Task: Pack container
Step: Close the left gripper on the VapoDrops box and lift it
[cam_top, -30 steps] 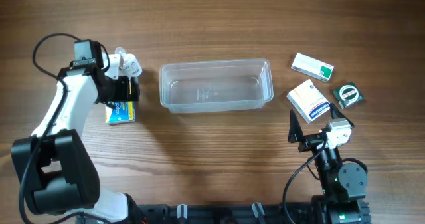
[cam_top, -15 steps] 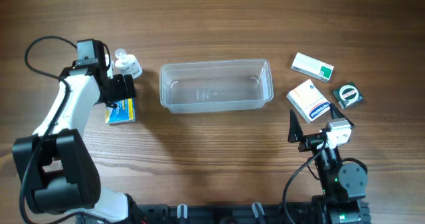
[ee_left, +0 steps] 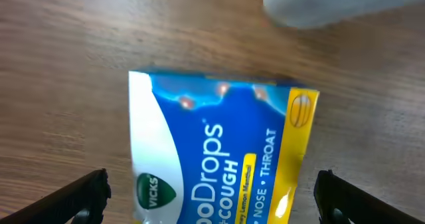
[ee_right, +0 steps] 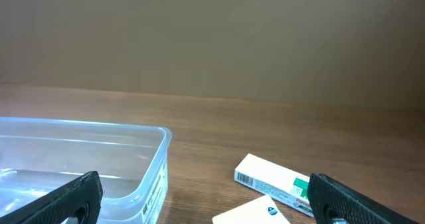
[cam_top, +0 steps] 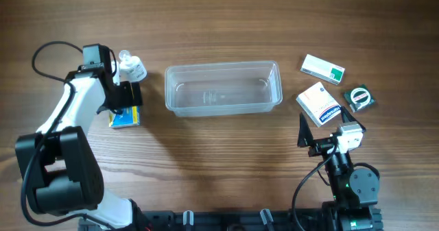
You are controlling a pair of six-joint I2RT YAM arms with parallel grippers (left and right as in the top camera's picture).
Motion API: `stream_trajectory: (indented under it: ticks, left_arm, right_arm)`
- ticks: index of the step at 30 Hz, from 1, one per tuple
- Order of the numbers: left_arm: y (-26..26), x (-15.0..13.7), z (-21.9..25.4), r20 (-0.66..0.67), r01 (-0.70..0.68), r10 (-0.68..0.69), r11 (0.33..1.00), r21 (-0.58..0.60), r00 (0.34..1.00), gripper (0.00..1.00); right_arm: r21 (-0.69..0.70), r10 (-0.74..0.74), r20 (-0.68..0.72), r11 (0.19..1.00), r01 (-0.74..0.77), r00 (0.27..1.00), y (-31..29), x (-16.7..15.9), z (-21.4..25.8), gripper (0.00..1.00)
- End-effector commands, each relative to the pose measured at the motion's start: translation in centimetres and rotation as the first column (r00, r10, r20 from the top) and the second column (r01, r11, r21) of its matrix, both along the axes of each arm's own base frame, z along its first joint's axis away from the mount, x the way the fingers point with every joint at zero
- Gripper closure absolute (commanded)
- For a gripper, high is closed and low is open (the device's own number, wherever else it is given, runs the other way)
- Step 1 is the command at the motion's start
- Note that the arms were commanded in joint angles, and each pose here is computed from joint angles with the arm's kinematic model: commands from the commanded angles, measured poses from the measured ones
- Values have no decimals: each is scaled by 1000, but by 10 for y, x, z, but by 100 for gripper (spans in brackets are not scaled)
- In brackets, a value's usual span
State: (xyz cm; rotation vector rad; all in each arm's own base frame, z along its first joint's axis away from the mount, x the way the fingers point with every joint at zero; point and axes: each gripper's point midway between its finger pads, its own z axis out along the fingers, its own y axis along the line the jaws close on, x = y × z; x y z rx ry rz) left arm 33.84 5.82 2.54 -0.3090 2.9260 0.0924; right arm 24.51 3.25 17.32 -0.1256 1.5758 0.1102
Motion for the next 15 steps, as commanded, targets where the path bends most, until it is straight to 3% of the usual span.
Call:
stream_trajectory:
  ticks: [1,15]
  left_arm:
    - [-7,-15,-18,-44,24,-25,1000,-17,999,0]
    - [-7,-18,-27,-33,24,-25,1000,-15,999,4]
  right_arm:
    - [-10,8,9,1000,-8,1000,1,0,1,0]
    - [-9,8,9,1000,-8,1000,1,0,1,0]
